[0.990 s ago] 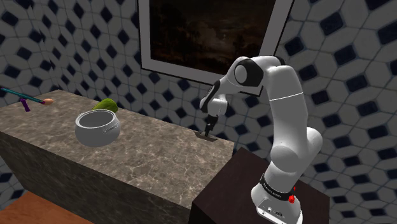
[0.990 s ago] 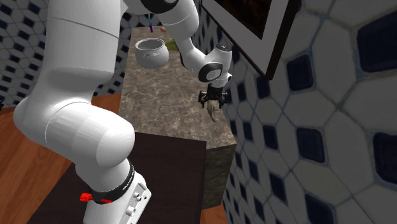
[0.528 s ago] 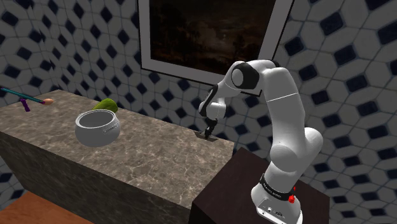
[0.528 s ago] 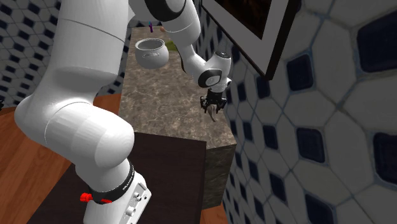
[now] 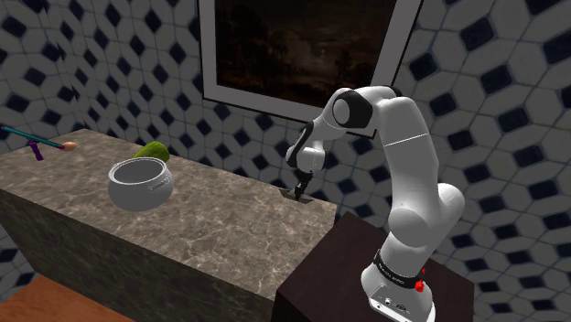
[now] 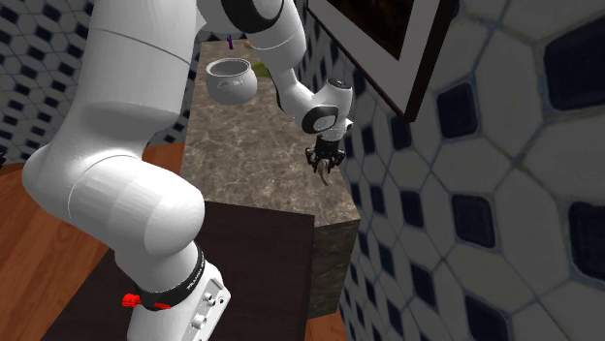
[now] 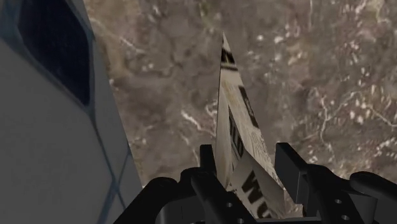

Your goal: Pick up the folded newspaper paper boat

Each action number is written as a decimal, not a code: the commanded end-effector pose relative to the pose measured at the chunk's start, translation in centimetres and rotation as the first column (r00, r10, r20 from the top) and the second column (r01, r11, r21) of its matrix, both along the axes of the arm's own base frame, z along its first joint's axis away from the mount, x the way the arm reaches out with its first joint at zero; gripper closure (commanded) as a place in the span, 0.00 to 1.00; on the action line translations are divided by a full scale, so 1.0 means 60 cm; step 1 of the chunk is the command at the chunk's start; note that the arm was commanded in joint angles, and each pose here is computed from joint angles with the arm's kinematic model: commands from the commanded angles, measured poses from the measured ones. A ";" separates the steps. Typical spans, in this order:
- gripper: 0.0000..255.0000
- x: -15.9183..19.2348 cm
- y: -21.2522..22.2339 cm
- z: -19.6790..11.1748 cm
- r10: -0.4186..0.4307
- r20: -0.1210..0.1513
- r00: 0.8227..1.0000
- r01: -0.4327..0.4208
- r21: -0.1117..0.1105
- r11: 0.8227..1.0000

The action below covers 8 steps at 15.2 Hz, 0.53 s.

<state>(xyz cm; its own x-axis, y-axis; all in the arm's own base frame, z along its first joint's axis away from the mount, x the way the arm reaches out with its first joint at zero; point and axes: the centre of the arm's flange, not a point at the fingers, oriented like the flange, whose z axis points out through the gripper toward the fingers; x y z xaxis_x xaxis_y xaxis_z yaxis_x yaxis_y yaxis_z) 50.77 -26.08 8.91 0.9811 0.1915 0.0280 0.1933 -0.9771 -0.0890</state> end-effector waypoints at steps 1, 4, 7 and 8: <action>1.00 0.000 0.002 -0.001 0.001 0.000 1.000 -0.001 0.000 1.000; 1.00 0.000 0.002 0.026 0.001 0.000 1.000 -0.001 0.000 1.000; 1.00 0.000 0.002 0.052 0.001 0.000 1.000 -0.001 0.000 1.000; 1.00 0.000 0.002 0.061 0.001 0.000 1.000 -0.001 0.000 1.000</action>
